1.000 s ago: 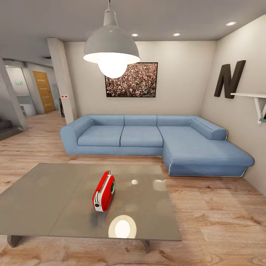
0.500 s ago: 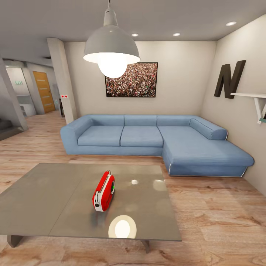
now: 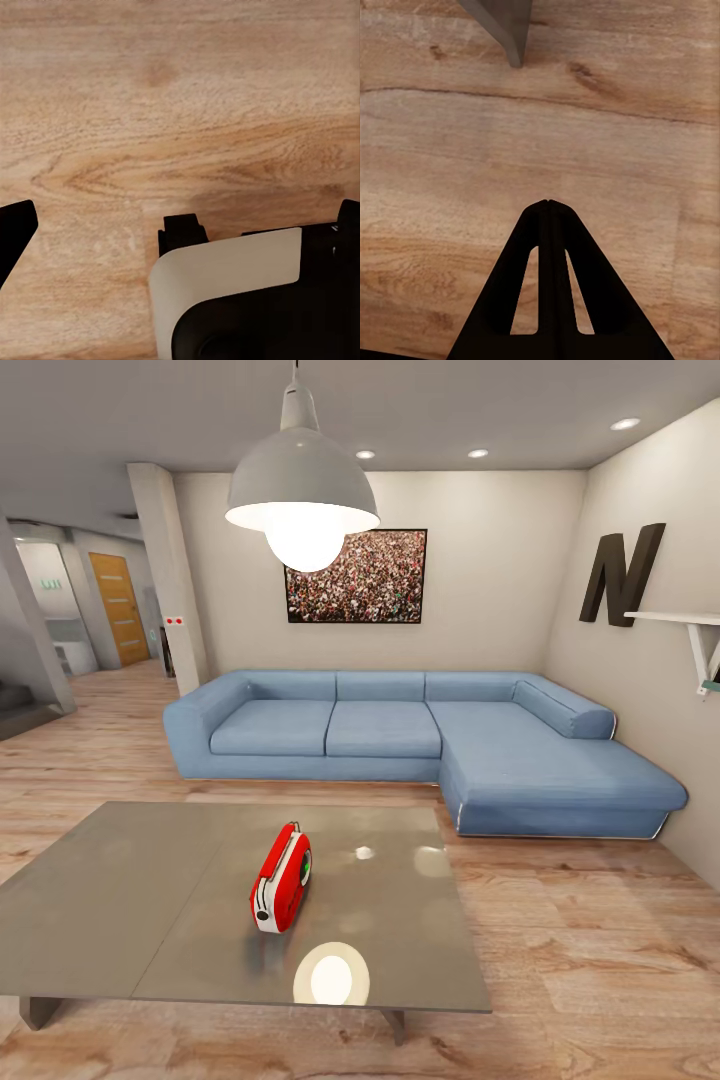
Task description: Turn on the radio receiver that's on the table in the living room.
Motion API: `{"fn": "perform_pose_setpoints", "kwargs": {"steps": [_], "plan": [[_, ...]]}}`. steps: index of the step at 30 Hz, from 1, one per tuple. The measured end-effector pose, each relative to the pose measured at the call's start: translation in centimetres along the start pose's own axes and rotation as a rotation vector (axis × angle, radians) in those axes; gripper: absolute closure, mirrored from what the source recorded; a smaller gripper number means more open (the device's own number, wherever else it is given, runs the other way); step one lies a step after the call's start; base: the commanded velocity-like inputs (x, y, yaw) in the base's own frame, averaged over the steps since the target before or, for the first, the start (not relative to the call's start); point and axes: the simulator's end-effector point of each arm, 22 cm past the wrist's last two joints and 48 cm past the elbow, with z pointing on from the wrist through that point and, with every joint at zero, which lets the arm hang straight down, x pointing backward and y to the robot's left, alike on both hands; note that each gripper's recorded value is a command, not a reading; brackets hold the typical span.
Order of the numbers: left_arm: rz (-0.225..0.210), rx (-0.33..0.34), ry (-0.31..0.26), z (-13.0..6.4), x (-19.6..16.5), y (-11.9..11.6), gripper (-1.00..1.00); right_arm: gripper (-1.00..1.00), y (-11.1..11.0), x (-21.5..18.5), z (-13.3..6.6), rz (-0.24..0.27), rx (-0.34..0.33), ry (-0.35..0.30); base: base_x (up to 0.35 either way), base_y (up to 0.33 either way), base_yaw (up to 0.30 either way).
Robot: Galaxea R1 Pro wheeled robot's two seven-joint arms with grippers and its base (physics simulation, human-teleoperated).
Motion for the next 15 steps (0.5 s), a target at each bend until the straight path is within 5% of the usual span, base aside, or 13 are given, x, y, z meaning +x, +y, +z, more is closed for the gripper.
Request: {"fn": "perform_pose_setpoints", "kwargs": {"steps": [15], "plan": [[0.0,0.0,0.0,0.0,0.0,0.0,-1.0,1.0,0.0,0.0,0.0,0.0,0.0,0.0,0.0,0.0,0.0]]}}
